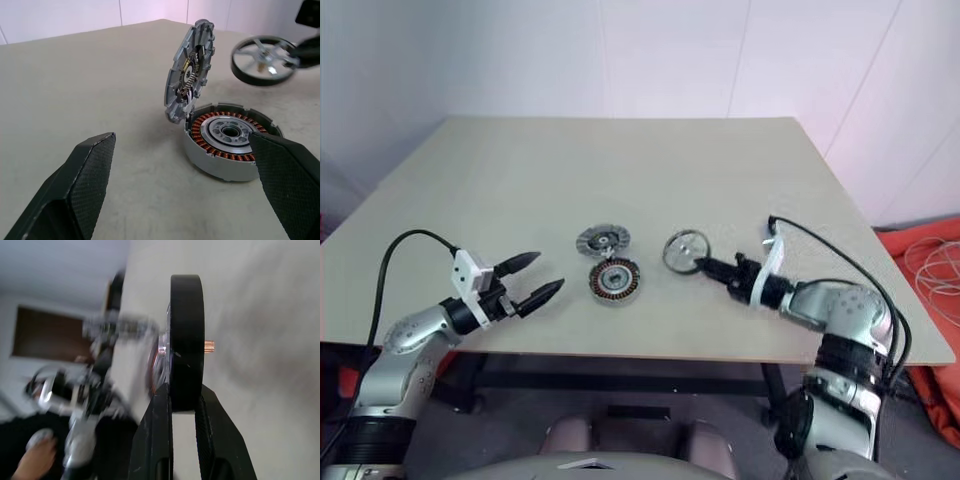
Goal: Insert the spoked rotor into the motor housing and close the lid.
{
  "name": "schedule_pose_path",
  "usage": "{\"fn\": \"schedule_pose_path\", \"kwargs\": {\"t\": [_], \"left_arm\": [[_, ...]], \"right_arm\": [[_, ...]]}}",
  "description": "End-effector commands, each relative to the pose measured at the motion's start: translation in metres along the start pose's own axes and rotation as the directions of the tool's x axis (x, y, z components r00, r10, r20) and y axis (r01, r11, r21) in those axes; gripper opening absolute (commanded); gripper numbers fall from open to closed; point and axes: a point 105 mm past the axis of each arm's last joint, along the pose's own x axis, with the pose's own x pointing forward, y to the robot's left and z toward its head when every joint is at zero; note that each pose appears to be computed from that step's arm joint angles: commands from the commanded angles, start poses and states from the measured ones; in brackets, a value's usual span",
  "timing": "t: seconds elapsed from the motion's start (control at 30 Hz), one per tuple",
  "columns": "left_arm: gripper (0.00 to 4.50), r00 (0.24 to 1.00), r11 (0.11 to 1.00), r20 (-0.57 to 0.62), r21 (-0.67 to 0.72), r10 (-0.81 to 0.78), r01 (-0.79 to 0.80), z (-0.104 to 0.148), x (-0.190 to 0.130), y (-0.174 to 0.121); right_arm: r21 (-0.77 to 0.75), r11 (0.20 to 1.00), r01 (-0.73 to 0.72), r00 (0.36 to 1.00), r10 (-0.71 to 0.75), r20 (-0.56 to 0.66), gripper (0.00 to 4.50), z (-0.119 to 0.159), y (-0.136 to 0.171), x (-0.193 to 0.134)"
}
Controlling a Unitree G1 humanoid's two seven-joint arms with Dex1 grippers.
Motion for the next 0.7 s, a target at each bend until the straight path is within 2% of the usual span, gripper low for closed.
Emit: {"fn": "schedule_pose_path", "kwargs": {"t": [0.03, 0.3, 0.43, 0.57, 0.7], "left_arm": [[4.5, 1.0, 0.999, 0.026, 0.037, -0.005, 0.005, 0.01, 0.001, 0.002], [4.5, 1.0, 0.999, 0.019, 0.053, 0.008, -0.009, 0.011, -0.002, 0.005], [4.5, 0.999, 0.997, 0.018, 0.068, 0.026, -0.028, 0.012, -0.004, 0.008], [4.5, 0.999, 0.997, 0.02, 0.07, 0.033, -0.034, 0.012, -0.004, 0.009], [4.5, 0.999, 0.997, 0.021, 0.07, 0.033, -0.034, 0.012, -0.004, 0.008]], "right_arm": [[-0.094, 0.989, -0.113, 0.991, 0.106, -0.077, 0.29, -0.01, 0.033, 0.008], [-0.187, 0.957, -0.221, 0.968, 0.193, -0.158, 0.29, -0.009, 0.077, 0.028], [-0.147, 0.958, -0.245, 0.947, 0.204, -0.25, 0.29, -0.006, 0.092, 0.046], [-0.091, 0.969, -0.23, 0.953, 0.205, -0.221, 0.29, 0.006, 0.104, 0.063], [-0.047, 0.985, -0.164, 0.956, 0.147, -0.252, 0.29, -0.002, 0.101, 0.069]]}}
